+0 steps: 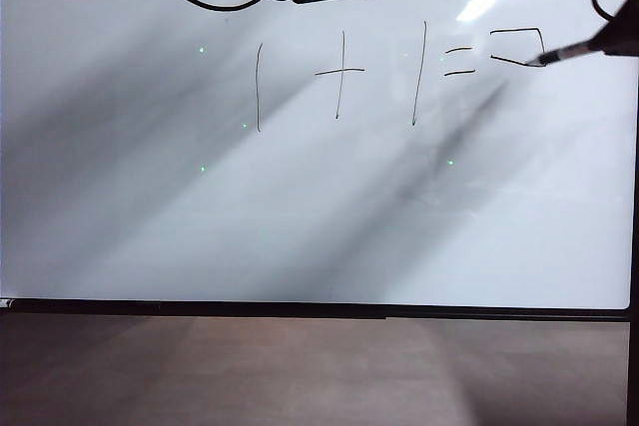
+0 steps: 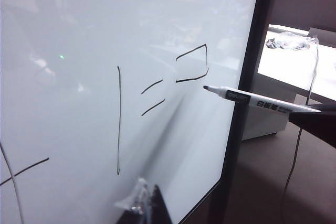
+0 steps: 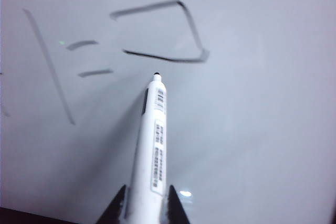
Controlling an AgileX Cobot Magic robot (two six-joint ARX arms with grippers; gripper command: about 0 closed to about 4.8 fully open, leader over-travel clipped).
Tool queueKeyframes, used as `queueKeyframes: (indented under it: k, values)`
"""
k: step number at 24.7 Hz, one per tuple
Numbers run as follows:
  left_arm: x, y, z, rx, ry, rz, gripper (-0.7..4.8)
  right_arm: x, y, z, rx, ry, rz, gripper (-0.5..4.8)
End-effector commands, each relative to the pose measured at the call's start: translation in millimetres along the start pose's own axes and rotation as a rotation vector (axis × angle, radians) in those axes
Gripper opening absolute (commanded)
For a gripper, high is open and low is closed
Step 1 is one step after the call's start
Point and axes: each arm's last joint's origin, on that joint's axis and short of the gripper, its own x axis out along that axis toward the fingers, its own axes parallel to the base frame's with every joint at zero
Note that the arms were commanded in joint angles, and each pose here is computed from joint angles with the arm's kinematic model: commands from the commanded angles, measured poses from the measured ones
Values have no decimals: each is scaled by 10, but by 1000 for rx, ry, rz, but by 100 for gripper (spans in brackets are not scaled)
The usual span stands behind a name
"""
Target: Reach to the right to find the marker pen, pick it up, and write the answer to the math problem on the whiteboard.
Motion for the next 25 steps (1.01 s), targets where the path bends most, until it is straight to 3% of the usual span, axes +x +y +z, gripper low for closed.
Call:
queueKeyframes:
  k: [1, 25]
  values:
    - [-8, -5, 46, 5, -20, -4, -4, 22, 63, 58, -15, -48, 7, -2]
    - [-8, -6, 38, 3, -13, -5, -5, 178, 130, 47, 1, -66, 65, -2]
